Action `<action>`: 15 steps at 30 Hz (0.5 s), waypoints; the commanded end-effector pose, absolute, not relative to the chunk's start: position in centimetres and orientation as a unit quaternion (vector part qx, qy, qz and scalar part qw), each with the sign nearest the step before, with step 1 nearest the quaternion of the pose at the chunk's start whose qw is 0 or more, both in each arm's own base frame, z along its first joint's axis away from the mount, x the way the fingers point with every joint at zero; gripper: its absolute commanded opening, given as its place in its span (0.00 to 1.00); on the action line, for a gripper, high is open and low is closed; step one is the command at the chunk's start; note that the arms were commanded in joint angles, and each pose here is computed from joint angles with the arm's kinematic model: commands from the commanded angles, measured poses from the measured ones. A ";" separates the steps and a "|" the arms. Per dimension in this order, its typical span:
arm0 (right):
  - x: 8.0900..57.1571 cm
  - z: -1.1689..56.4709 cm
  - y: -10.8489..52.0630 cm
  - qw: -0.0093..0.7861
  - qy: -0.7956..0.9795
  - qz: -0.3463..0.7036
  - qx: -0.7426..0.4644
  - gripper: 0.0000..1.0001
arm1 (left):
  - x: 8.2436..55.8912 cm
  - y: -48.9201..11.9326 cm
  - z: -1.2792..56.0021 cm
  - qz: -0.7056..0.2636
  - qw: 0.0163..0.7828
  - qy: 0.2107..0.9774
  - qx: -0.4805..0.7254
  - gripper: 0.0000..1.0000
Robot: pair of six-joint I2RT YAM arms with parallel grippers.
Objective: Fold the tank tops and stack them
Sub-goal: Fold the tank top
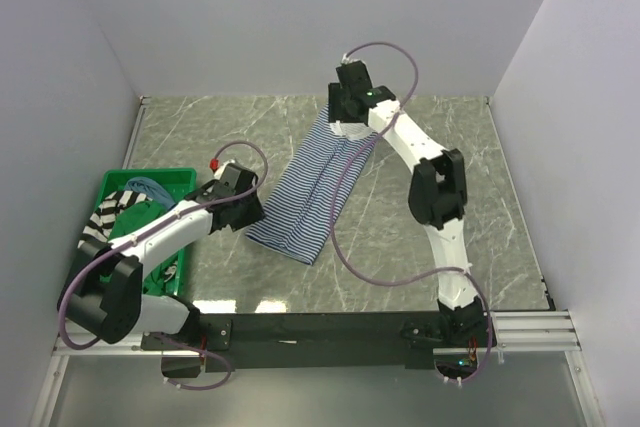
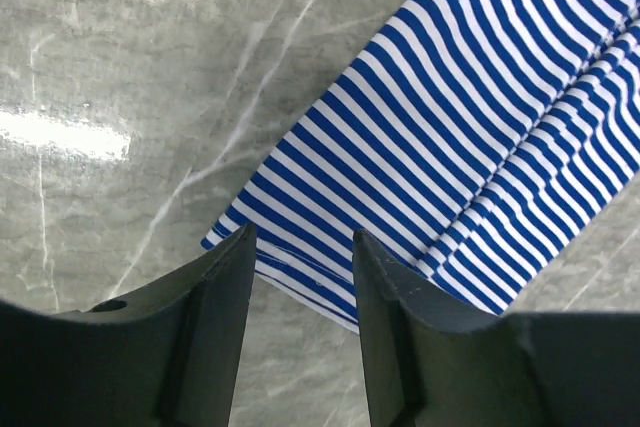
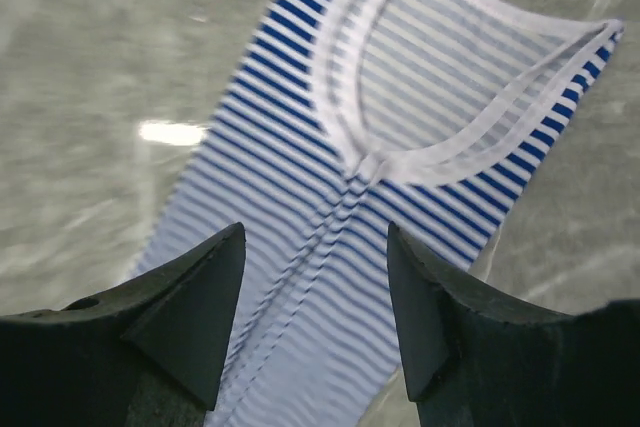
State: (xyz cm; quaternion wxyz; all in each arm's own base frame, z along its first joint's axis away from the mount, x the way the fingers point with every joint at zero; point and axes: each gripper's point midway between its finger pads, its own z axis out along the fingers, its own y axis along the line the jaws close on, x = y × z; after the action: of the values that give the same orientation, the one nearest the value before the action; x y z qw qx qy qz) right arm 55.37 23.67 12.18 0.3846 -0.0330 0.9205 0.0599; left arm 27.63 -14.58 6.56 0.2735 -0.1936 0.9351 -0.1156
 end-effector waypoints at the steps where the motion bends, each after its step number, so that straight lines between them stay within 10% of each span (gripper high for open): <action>1: 53.1 20.9 25.2 0.441 0.891 0.113 0.012 0.66 | 28.5 -14.1 6.3 -0.104 0.288 0.931 -0.199 0.50; 15: 31.4 12.8 25.8 0.347 0.920 0.161 0.080 0.64 | 26.1 -12.4 1.7 -0.064 0.243 0.945 -0.209 0.62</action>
State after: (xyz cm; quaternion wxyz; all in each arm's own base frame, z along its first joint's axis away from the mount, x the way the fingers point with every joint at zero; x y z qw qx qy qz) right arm 31.76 25.59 10.83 0.3177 0.0093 0.9417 0.1104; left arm 26.00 -12.61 2.40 0.2400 -0.1997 0.9477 -0.0662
